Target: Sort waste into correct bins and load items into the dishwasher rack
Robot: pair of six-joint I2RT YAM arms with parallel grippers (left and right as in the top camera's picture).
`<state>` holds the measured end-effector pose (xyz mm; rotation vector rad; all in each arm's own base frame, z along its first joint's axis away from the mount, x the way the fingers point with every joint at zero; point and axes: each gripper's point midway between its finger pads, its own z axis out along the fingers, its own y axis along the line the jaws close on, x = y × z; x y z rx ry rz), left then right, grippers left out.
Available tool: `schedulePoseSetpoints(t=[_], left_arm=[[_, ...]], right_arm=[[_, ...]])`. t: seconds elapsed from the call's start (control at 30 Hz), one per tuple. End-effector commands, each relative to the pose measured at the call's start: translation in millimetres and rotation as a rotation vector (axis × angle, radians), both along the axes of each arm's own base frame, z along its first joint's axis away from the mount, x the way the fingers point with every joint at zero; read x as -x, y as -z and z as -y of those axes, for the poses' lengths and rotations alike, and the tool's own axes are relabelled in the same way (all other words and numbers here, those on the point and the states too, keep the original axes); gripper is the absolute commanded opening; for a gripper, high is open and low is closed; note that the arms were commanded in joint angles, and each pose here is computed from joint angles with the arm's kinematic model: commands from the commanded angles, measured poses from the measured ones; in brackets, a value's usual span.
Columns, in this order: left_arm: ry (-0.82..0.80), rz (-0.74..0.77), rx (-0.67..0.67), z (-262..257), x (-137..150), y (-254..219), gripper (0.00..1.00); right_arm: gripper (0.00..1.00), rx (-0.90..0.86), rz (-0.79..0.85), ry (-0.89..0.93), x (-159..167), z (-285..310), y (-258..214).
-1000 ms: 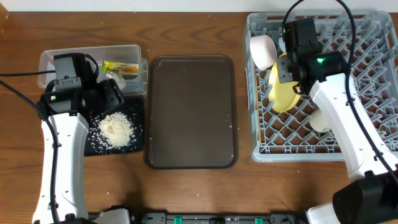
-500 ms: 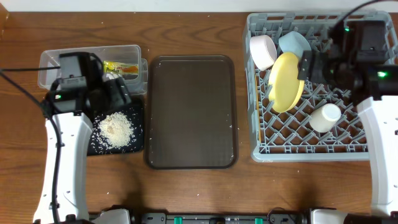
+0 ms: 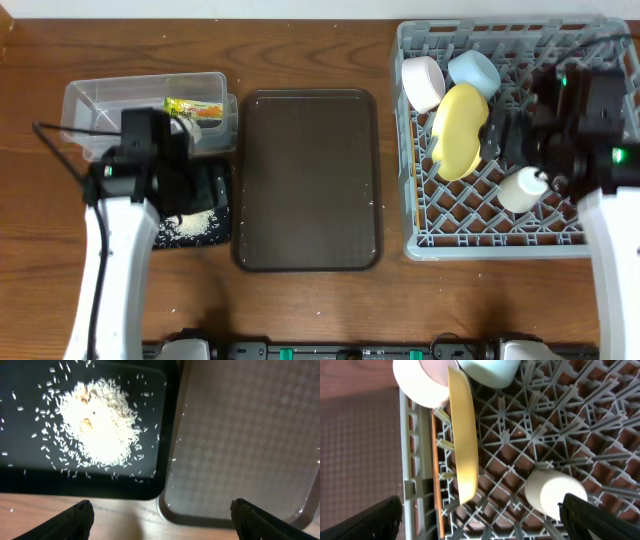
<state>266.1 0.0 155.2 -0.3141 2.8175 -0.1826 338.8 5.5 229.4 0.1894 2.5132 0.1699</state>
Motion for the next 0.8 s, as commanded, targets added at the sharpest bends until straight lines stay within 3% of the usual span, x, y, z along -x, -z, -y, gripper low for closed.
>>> schedulePoseSetpoints(t=[0.0,0.33,0.77], left_arm=[[0.023,0.121,-0.016,1.1,11.8,-12.2,0.90],[0.022,0.576,-0.054,4.0,45.7,-44.7,0.91],[0.022,0.639,-0.059,4.7,55.4,-57.1,0.91]], right_arm=[[0.99,-0.004,0.055,-0.003,22.1,-2.4,10.4],[0.99,0.031,0.257,0.038,73.4,4.3,26.9],[0.99,0.028,-0.004,0.034,126.4,2.7,77.0]])
